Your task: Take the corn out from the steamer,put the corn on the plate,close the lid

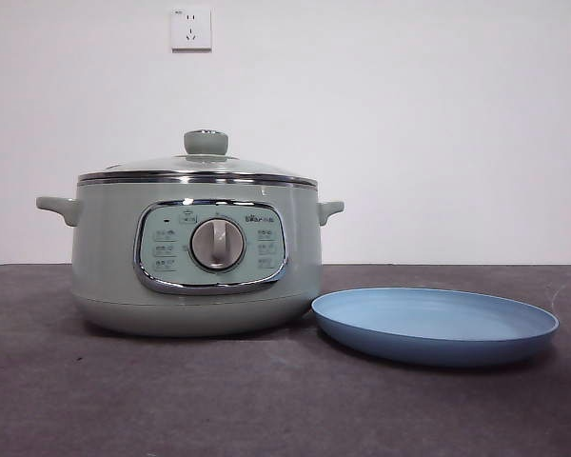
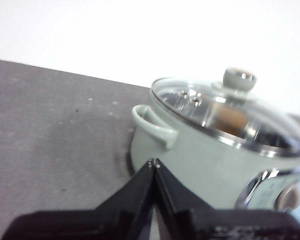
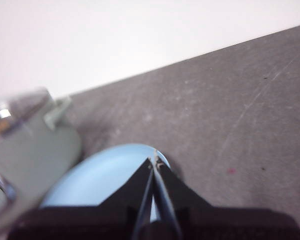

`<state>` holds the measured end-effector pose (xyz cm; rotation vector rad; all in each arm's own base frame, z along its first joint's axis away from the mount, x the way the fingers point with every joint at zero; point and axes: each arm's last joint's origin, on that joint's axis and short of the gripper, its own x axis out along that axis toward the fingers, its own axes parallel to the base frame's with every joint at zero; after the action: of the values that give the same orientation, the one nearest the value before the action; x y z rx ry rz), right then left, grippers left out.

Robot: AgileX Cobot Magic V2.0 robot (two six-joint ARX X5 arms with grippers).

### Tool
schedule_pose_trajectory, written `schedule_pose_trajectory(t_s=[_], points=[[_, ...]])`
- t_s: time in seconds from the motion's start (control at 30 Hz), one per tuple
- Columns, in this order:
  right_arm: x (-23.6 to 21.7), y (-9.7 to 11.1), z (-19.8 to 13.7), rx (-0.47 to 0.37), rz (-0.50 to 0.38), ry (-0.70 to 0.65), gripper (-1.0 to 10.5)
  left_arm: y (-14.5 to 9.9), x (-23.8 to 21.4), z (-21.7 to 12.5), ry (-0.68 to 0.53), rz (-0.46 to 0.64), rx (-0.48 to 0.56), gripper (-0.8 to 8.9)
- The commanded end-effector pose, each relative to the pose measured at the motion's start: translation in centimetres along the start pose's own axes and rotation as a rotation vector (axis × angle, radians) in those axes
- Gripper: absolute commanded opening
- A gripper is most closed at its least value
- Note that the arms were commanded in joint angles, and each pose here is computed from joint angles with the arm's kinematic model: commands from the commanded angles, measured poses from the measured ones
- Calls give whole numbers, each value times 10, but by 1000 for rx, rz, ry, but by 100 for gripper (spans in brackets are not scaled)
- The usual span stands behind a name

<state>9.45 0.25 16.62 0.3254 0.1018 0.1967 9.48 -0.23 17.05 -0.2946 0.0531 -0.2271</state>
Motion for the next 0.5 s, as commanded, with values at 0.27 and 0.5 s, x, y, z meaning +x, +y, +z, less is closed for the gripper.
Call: schedule_pose_trajectory(t_s=[0.27, 0.5], points=[[-14, 31, 74, 27, 119, -103, -11, -26, -20, 62, -75, -75, -46, -8], [3, 50, 129, -50, 284, 95, -11, -41, -22, 101, 17, -126, -22, -8]])
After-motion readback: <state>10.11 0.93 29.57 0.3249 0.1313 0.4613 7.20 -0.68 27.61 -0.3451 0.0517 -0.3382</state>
